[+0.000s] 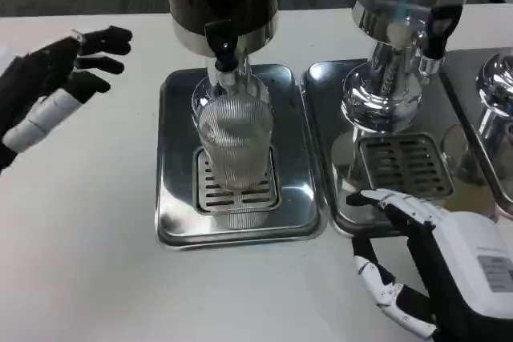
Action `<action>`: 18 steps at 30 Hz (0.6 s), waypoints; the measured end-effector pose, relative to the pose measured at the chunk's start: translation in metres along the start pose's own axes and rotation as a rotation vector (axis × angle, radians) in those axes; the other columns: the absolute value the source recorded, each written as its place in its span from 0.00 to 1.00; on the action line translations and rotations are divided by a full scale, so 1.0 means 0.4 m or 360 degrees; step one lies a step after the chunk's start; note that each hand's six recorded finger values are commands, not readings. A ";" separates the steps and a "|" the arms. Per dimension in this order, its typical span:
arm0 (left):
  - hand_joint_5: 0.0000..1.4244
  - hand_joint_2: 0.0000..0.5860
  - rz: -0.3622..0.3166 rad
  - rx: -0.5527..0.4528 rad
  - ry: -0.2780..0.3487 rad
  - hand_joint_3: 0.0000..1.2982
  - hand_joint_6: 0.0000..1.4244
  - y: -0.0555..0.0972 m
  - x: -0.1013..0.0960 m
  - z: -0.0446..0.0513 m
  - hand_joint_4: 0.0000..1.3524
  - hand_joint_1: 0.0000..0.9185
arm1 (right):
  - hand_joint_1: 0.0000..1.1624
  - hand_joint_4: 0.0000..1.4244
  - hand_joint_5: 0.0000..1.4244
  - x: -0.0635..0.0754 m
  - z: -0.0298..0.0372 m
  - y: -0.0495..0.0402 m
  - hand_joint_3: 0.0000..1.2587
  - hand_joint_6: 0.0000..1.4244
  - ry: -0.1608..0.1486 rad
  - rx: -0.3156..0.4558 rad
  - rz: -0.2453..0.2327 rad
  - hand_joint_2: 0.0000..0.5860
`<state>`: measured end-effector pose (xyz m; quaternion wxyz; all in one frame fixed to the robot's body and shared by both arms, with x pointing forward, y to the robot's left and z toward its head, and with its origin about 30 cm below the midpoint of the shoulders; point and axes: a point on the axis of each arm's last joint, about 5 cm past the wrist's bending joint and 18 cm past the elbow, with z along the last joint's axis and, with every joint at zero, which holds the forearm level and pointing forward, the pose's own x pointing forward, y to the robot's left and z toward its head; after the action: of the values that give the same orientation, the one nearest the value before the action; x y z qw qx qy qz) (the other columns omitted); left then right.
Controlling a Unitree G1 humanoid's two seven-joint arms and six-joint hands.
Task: Grasp the cup under the faucet to collect the drink, then remove the cup.
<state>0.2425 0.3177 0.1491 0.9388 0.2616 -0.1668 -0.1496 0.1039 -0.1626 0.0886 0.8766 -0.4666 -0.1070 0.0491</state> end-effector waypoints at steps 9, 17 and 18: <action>0.15 0.14 -0.0410 -0.0839 -0.0050 0.21 0.18 0.085 0.043 0.001 0.12 0.00 | 0.39 0.20 0.21 0.008 -0.005 0.004 0.29 0.17 0.0016 0.0045 -0.0002 0.80; 0.14 0.16 -0.0608 -0.1112 -0.0117 0.17 0.14 0.119 0.090 0.018 0.10 0.00 | 0.40 0.21 0.20 0.009 -0.005 0.006 0.29 0.16 0.0027 0.0068 -0.0008 0.81; 0.14 0.16 -0.0609 -0.1113 -0.0121 0.17 0.14 0.121 0.093 0.019 0.10 0.00 | 0.40 0.21 0.20 0.009 -0.004 0.007 0.29 0.16 0.0028 0.0070 -0.0009 0.81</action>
<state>0.2822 0.3402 0.1902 0.9195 -0.0532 -0.0887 -0.3792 0.1079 -0.1619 0.0859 0.8876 -0.4475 -0.0993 0.0449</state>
